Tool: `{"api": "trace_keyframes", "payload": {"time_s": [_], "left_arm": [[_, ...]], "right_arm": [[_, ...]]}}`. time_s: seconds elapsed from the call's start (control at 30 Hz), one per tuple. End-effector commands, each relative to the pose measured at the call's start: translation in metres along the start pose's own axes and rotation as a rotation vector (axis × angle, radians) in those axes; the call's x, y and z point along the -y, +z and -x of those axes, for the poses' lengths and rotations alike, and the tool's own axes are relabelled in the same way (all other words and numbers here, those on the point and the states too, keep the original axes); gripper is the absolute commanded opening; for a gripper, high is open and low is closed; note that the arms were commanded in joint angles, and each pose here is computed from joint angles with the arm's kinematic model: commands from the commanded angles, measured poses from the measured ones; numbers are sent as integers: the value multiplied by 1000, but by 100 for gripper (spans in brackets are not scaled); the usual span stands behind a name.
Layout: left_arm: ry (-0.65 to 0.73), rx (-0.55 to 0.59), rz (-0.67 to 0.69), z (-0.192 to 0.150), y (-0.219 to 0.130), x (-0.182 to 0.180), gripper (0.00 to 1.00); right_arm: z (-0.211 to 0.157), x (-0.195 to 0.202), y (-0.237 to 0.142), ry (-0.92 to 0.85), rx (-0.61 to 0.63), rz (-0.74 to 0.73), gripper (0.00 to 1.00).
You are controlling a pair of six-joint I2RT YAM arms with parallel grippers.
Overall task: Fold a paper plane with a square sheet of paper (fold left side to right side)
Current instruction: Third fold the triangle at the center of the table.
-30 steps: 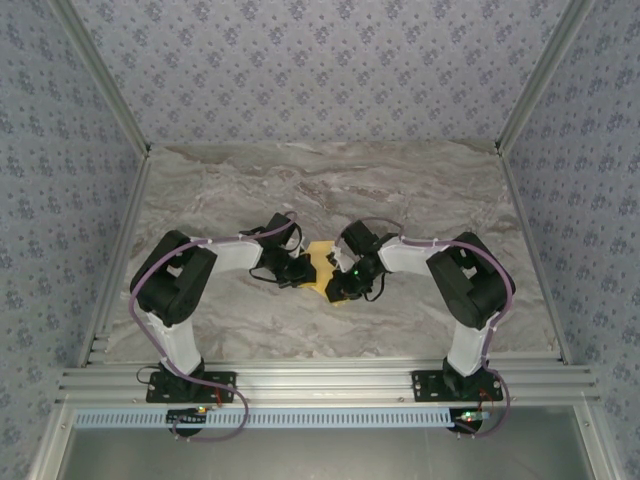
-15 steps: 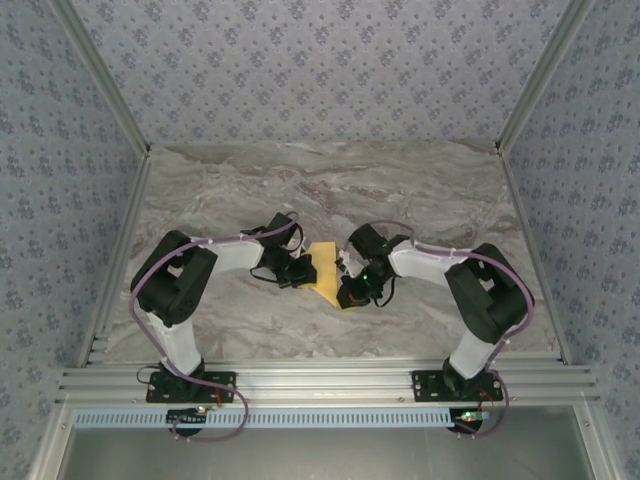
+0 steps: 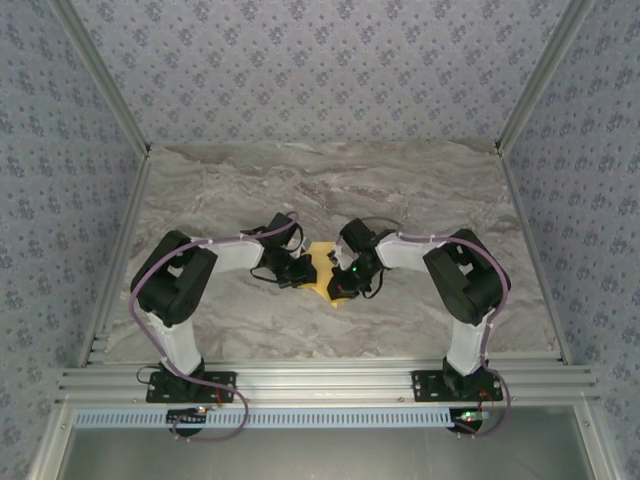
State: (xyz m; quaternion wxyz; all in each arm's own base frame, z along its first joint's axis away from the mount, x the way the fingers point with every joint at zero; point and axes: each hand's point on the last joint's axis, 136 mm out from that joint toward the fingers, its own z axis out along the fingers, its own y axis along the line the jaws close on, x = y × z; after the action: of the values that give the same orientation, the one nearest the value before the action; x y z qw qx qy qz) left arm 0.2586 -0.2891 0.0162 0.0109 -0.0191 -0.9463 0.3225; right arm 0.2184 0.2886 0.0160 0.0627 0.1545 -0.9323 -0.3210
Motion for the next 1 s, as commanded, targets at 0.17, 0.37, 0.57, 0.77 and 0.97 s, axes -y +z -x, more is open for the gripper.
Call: {"api": "trace_keyframes", "payload": {"time_s": [0.17, 0.37, 0.57, 0.77, 0.97], "left_arm": [[42, 31, 23, -2, -21, 10, 9], [86, 12, -41, -15, -22, 36, 7], [85, -16, -63, -27, -7, 40, 7], [80, -30, -52, -30, 10, 37, 6], [47, -35, 36, -33, 23, 10, 6]], "right_arm": [[-24, 45, 13, 91, -67, -171, 0], [-27, 54, 12, 98, -69, -203, 0], [-26, 54, 13, 96, -71, -205, 0], [-29, 58, 13, 100, -78, -221, 0], [-30, 59, 11, 98, -85, -234, 0]]}}
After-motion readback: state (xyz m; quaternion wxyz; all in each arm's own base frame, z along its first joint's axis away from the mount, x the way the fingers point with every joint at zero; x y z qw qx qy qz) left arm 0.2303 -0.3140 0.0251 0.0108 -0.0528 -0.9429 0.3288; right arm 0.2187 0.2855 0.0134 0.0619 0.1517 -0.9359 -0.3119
